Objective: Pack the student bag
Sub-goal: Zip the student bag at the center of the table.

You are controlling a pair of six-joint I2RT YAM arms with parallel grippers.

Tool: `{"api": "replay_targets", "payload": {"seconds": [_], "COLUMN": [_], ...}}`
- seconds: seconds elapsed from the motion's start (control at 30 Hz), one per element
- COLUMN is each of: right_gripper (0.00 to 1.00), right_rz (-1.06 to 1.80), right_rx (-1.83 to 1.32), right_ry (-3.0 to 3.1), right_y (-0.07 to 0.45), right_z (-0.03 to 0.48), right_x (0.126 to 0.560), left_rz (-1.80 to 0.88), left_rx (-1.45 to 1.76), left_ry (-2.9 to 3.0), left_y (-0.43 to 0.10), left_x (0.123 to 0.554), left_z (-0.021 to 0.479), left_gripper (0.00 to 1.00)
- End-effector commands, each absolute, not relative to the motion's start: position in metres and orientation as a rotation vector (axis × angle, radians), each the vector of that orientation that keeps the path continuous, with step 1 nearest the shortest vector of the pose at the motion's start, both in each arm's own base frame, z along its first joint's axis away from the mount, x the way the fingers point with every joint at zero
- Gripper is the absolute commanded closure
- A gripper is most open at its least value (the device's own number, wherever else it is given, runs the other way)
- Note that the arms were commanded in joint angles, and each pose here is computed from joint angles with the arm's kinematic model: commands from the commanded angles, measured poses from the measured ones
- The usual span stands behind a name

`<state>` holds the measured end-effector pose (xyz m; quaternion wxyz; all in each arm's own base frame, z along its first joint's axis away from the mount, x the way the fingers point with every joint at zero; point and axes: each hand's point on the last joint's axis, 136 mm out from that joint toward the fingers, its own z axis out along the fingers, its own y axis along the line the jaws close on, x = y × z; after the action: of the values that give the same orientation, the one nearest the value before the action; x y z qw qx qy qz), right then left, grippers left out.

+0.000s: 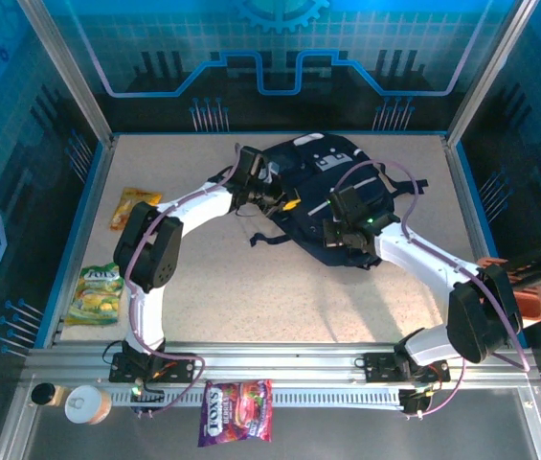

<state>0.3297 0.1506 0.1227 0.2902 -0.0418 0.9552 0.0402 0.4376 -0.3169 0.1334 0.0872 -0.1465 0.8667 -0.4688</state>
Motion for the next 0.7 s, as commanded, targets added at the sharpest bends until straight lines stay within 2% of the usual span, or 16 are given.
{"api": "replay_targets", "payload": {"seconds": [0.0, 0.17, 0.33, 0.47, 0.67], "right_gripper": [0.99, 1.0, 1.0, 1.0, 1.0], "right_rz": [0.065, 0.223, 0.371, 0.51, 0.626], "right_rx": [-0.104, -0.28, -0.496, -0.589, -0.658], "right_ry": [2.507, 2.504, 2.457, 2.435, 2.413], "right_y": [0.144, 0.195, 0.267, 0.322, 0.372], "right_z": [0.135, 0.14, 0.148, 0.15, 0.151], "right_x": [0.351, 0.36, 0.36, 0.36, 0.362], "left_rz": [-1.32, -1.276, -1.253, -1.258, -1.252], "left_rx": [-0.455, -0.486, -0.595, -0.676, -0.735], "left_ry": [2.543, 2.515, 2.464, 2.428, 2.42], "left_y": [-0.277, -0.25, -0.212, -0.191, -0.179], "left_x": [0.453, 0.448, 0.436, 0.419, 0.4], "left_z": [0.145, 0.15, 0.149, 0.149, 0.145], "left_gripper": [0.94, 0.68, 0.53, 0.47, 0.46]}}
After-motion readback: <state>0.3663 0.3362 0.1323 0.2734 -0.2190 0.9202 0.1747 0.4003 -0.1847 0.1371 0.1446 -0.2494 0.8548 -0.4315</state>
